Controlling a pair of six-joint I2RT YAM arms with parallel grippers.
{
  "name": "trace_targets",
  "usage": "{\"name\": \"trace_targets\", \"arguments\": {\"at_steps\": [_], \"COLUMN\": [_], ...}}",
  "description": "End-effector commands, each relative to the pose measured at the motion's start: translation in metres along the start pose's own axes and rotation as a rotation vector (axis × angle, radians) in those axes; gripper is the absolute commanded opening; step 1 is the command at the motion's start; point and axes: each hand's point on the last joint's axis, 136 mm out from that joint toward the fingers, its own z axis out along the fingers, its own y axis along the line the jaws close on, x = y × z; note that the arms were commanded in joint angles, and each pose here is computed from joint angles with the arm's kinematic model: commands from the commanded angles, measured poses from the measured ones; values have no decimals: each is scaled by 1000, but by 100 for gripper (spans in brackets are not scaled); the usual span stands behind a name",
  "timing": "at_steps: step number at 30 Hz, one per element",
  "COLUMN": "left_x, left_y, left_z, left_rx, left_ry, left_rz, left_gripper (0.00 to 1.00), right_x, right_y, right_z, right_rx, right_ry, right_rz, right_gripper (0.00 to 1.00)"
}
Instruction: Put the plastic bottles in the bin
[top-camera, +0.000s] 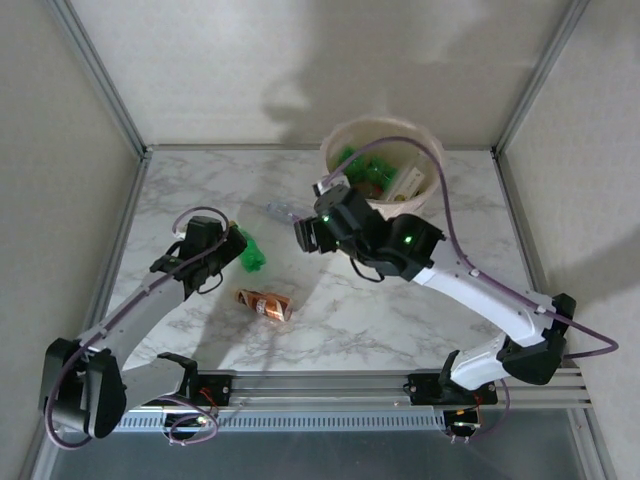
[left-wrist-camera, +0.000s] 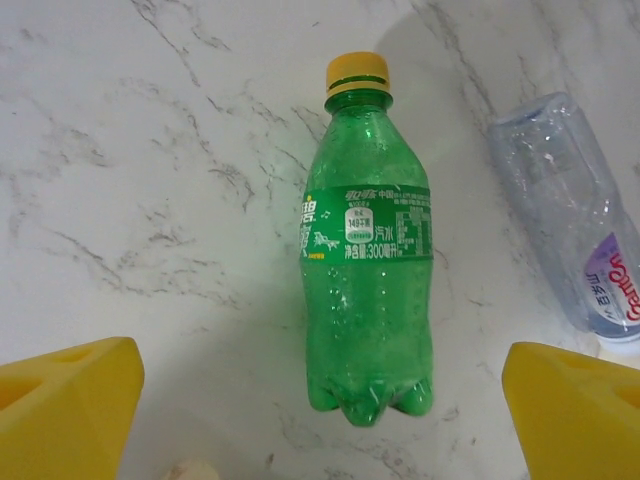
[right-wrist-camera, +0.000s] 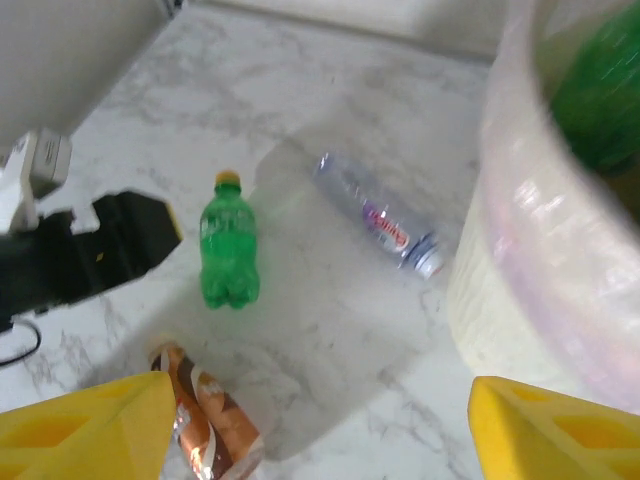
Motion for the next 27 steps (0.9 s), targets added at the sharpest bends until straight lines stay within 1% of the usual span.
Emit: {"name": "trace_targets", "arguments": {"at_steps": [1, 5, 7, 12, 14, 19, 22, 27], "left_x": [-11, -19, -26, -42, -45, -48, -45, -27], "left_y": [-9, -28, -45, -86, -93, -94, -84, -59], "left_z": [8, 13, 12, 14, 16, 21, 23, 28], "left_rx": [16, 42, 80, 145, 144, 110, 70, 20], "left_ry": [-32, -31, -36, -18, -14, -19, -20, 9], "left_rz": [-15, 8, 9, 7, 2, -11, 10, 45], "left_gripper": [90, 89, 89, 85, 84, 83, 82, 83], "right_x": [3, 24, 33, 46, 47, 53, 61, 71], "right_y": [11, 11, 13, 19, 20, 24, 31, 36], "right_z": [4, 17, 24, 32, 33, 36, 43, 50], "right_rx": [-36, -36, -49, -57, -48, -59, -70, -63], "right_ry": [-26, 2, 19, 49, 53, 66, 92, 117], "right_rz": [83, 128, 145, 145, 137, 136, 128, 110], "right_gripper": [78, 78, 78, 77, 77, 78, 78, 79]}}
